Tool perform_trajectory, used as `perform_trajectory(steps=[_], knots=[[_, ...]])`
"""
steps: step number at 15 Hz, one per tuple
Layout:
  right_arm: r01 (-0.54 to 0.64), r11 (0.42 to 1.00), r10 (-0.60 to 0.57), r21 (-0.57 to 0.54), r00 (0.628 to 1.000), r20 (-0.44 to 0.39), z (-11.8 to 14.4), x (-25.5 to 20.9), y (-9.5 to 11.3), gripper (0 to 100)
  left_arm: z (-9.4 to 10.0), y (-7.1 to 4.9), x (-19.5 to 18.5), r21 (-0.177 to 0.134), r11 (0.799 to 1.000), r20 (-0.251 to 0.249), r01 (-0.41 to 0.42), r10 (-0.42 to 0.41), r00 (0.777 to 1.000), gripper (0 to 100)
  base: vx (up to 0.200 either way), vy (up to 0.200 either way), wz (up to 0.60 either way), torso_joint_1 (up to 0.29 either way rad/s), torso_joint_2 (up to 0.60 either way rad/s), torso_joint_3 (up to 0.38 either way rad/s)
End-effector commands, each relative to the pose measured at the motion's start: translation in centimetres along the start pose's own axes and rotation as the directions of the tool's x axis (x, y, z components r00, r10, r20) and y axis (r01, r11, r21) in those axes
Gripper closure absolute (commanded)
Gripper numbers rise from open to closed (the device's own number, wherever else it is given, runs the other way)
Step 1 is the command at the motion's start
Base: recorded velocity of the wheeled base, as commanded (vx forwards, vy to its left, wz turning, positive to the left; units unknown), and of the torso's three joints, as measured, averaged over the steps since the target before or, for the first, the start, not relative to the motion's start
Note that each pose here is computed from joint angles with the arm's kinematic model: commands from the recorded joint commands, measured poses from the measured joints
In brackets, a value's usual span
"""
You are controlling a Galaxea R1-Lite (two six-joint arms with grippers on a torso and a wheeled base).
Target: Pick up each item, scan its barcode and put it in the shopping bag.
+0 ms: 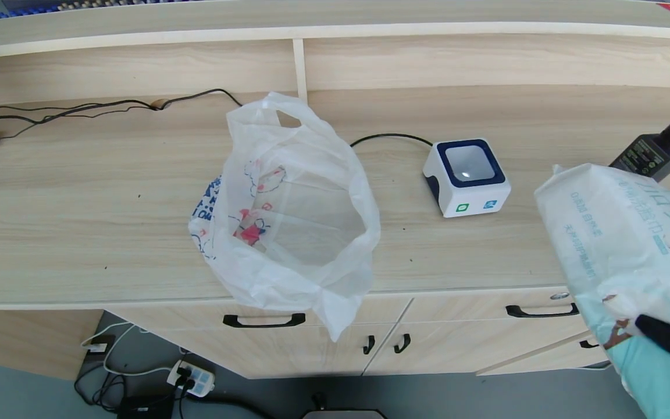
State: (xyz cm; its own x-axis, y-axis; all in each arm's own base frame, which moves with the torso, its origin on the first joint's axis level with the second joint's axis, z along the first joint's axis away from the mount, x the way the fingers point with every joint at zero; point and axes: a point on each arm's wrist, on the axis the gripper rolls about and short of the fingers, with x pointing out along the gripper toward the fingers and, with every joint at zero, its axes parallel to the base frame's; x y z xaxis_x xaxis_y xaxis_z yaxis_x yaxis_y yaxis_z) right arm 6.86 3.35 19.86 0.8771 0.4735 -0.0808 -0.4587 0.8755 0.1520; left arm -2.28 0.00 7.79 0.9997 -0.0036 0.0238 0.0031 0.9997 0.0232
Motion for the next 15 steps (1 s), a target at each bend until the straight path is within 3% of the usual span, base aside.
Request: perform_trajectory(steps=[1,2,3,5,7,9,11,13,15], knots=[[-0.127,0.991,0.126,0.035,0.992,0.031,1.2,-1.1,1.0,100,0.0,0.0,0.0,0.000,1.000,-0.001,-0.001,0.001,1.000,0,0.000,0.000,0.00,0.000,0.00,0.000],[-0.249,0.957,0.258,0.146,0.965,-0.044,1.4,-0.7,2.1,100,0.0,0.0,0.0,0.000,1.000,-0.001,-0.001,0.001,1.000,0,0.000,0.000,0.00,0.000,0.00,0.000],[-0.293,0.923,0.322,0.250,0.943,-0.085,1.4,-0.1,2.8,100,0.0,0.0,0.0,0.000,1.000,-0.002,0.000,0.000,1.000,0,0.000,0.000,0.00,0.000,0.00,0.000],[-0.383,0.783,0.469,0.491,0.881,-0.061,2.3,0.5,4.6,100,0.0,0.0,0.0,0.000,1.000,-0.004,0.000,0.000,1.000,0,0.000,0.000,0.00,0.000,0.00,0.000],[-0.391,0.628,0.535,0.673,0.845,-0.009,2.7,0.8,5.3,100,0.0,0.0,0.0,0.003,1.000,-0.004,0.000,0.000,1.000,0,0.000,0.000,0.00,0.000,0.00,0.000],[-0.403,0.485,0.602,0.776,0.798,0.038,3.5,1.1,5.8,100,0.0,0.0,0.0,0.004,1.000,-0.004,0.000,0.000,1.000,0,0.000,0.000,0.00,0.000,0.00,0.000],[-0.425,0.387,0.635,0.818,0.766,0.097,4.0,1.8,6.3,100,0.0,0.0,0.0,0.007,1.000,-0.004,0.001,-0.001,1.000,0,0.000,0.000,0.00,0.000,0.00,0.000],[-0.422,0.310,0.649,0.852,0.749,0.135,4.1,1.9,6.4,100,-0.1,0.0,0.0,0.012,1.000,-0.005,0.000,0.000,1.000,0,0.000,0.000,0.00,0.000,0.00,0.000],[-0.427,0.281,0.654,0.860,0.741,0.154,3.1,1.4,6.0,100,0.0,0.0,0.0,0.012,1.000,-0.004,0.000,0.000,1.000,0,0.000,0.000,0.00,0.000,0.00,0.000]])
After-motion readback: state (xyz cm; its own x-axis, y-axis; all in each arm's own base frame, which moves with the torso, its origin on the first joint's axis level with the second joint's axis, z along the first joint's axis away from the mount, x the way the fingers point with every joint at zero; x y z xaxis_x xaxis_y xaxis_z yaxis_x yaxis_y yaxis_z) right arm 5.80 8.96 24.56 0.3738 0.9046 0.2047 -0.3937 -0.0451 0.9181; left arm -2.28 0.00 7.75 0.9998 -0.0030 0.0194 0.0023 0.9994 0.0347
